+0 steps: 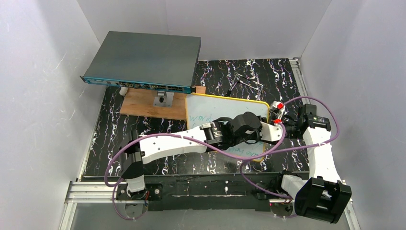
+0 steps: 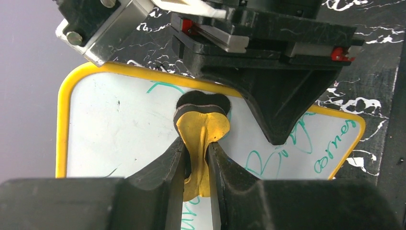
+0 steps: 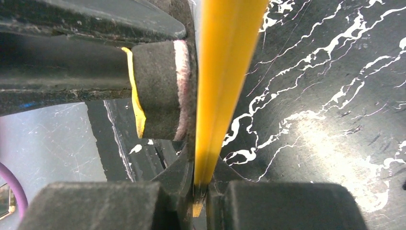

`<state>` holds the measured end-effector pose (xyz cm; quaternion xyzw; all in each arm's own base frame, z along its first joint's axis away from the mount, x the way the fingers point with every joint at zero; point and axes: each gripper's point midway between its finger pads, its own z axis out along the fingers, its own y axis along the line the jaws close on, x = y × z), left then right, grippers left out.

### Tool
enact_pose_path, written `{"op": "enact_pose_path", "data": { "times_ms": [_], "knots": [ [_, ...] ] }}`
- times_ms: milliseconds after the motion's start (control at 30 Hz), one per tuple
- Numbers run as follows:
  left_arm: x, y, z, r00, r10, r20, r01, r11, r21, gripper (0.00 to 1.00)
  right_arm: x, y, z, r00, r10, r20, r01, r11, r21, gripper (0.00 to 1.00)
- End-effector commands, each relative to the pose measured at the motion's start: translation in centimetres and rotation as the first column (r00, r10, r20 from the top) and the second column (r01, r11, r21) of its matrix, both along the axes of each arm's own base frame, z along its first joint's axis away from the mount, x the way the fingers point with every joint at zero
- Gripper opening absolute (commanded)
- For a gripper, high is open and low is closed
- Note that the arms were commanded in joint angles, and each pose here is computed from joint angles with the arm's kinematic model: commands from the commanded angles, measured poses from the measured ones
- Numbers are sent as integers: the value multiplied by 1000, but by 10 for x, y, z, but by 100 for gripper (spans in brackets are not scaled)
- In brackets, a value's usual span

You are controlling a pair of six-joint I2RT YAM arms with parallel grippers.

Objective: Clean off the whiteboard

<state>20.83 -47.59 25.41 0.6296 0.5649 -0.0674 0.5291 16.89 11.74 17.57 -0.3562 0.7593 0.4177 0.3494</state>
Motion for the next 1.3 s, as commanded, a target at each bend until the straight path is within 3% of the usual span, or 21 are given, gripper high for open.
{"op": "enact_pose_path", "data": {
  "times_ms": [0, 500, 1033, 1267],
  "knots": [
    [54, 13, 27, 974, 192, 123, -191, 981, -17, 0, -3, -9, -10, 994, 61, 89, -50, 991, -123, 1],
    [69, 12, 73, 958, 253, 138, -235, 962, -137, 0, -3, -9, -10, 994, 61, 95, -49, 991, -126, 1],
    [72, 38, 66, 935, 346, 81, -333, 933, -138, 0, -3, -9, -10, 994, 61, 93, -49, 991, -124, 1],
    [66, 33, 69, 942, 335, 3, -330, 930, -161, 0, -3, -9, -10, 994, 61, 95, -49, 991, -124, 1]
  ]
}}
